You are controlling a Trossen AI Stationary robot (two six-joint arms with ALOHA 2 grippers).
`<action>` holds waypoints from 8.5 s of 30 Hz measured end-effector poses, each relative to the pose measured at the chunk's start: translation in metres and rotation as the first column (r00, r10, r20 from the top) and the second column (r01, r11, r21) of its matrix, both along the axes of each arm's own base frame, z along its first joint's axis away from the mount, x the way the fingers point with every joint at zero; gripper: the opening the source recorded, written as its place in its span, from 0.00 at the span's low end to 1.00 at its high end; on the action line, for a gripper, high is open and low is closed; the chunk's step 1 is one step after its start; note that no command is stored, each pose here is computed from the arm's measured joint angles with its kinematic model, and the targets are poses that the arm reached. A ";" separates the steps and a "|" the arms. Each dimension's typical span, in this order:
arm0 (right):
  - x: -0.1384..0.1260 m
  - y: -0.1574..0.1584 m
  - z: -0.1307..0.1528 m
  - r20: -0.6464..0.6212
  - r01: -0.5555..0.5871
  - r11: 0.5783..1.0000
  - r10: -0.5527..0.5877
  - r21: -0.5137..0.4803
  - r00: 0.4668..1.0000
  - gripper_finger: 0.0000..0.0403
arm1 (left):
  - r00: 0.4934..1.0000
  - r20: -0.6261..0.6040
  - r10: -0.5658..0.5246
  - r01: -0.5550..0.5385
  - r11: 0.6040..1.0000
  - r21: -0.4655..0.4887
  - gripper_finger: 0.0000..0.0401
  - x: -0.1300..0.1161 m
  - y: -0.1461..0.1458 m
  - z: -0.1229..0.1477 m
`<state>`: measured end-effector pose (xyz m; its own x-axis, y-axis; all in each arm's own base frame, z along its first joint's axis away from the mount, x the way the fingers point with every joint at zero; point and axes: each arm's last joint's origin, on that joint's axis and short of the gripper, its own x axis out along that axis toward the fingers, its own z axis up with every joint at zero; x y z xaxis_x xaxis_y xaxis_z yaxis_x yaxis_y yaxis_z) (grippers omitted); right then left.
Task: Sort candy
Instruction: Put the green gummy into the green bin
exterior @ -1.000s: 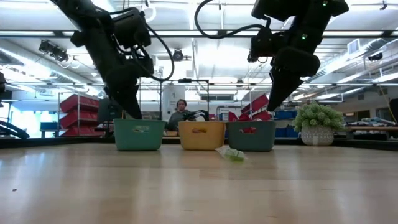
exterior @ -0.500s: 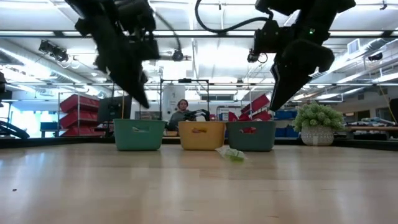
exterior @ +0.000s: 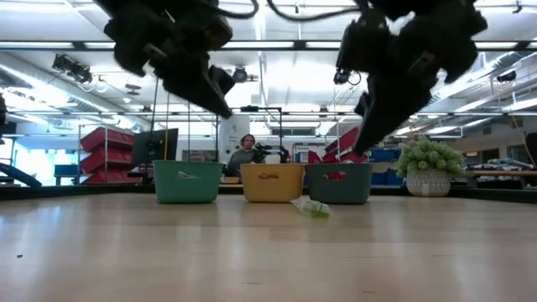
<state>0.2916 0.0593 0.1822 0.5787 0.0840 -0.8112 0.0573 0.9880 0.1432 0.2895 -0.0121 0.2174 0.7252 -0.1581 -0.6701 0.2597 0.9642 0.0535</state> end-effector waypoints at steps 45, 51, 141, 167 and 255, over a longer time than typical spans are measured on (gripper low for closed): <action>0.068 -0.032 -0.071 0.240 -0.016 0.998 0.002 0.055 0.971 0.00 | 0.986 -0.082 -0.144 0.161 0.954 0.252 0.36 0.039 -0.019 -0.080; 0.068 -0.032 -0.071 0.239 -0.016 0.998 0.002 0.055 0.971 0.00 | 0.982 -0.100 -0.158 0.180 0.945 0.274 0.34 0.044 -0.020 -0.096; -0.142 0.158 0.026 -0.524 0.456 0.803 -0.218 0.383 0.823 0.30 | 0.883 0.449 0.133 -0.198 0.975 0.102 0.00 -0.035 -0.004 -0.027; -0.184 0.160 -0.024 -0.679 0.548 0.745 -0.179 0.379 0.712 0.48 | 0.929 0.349 0.123 -0.185 0.971 0.151 0.01 -0.039 -0.002 -0.037; 0.185 -0.110 -0.030 0.286 0.154 0.972 -0.099 -0.177 0.953 0.19 | 0.570 0.785 0.241 -0.357 0.934 -0.028 0.00 -0.133 0.009 0.005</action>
